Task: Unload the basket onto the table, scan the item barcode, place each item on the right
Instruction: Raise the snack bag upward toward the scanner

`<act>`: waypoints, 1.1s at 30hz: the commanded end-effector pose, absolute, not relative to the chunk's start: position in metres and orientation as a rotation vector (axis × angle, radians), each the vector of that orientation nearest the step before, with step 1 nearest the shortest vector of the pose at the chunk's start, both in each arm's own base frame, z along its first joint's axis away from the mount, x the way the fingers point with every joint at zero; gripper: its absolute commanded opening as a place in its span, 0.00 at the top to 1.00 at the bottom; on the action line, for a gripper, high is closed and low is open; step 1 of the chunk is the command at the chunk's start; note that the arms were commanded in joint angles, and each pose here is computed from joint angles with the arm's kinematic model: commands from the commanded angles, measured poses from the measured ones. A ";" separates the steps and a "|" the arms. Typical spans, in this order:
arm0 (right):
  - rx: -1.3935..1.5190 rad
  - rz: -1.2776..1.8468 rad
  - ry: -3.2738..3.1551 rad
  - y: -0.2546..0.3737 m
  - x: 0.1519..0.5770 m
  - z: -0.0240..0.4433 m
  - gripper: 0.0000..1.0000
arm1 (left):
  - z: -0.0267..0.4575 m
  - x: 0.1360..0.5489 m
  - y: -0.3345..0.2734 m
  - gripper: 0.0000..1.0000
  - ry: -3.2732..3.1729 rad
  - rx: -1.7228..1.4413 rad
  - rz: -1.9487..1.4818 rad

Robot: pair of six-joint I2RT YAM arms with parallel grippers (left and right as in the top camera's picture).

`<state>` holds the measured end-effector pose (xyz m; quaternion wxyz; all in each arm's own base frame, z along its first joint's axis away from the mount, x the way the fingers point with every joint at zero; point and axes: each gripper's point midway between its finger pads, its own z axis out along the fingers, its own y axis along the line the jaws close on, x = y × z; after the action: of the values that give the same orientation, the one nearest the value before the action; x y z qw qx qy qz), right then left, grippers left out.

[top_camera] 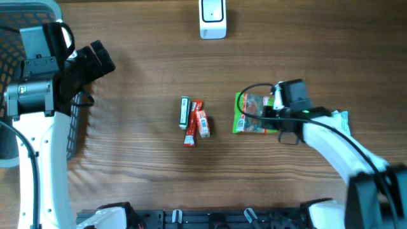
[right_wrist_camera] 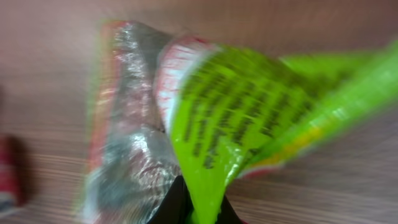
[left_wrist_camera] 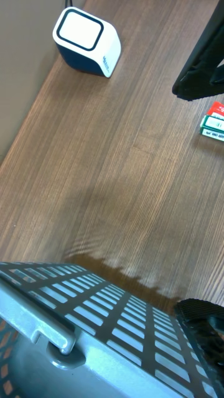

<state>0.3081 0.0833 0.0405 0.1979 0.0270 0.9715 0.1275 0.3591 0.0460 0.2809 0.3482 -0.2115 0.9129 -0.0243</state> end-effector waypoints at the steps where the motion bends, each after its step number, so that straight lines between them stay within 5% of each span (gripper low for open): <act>1: -0.082 0.594 2.513 0.094 0.314 0.103 0.96 | 0.288 0.359 0.048 0.00 2.351 -0.527 -0.047; 5: -0.163 0.847 2.360 0.106 0.299 0.150 0.96 | 0.288 0.359 0.048 0.00 2.351 -0.527 -0.047; 11: -0.197 0.879 2.301 0.110 0.291 0.170 0.96 | 0.288 0.359 0.048 0.00 2.351 -0.528 -0.046; 17: -0.360 1.227 2.180 0.145 0.270 0.197 0.96 | 0.288 0.359 0.048 0.00 2.351 -0.528 -0.046; 33: -0.374 0.992 2.352 0.125 0.300 0.249 0.96 | 0.288 0.359 0.048 0.00 2.351 -0.528 -0.046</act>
<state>0.2885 0.1321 0.2386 0.2527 -0.1137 0.8709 0.4060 0.3591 0.0460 0.2809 0.3482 -0.2114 0.9130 -0.0242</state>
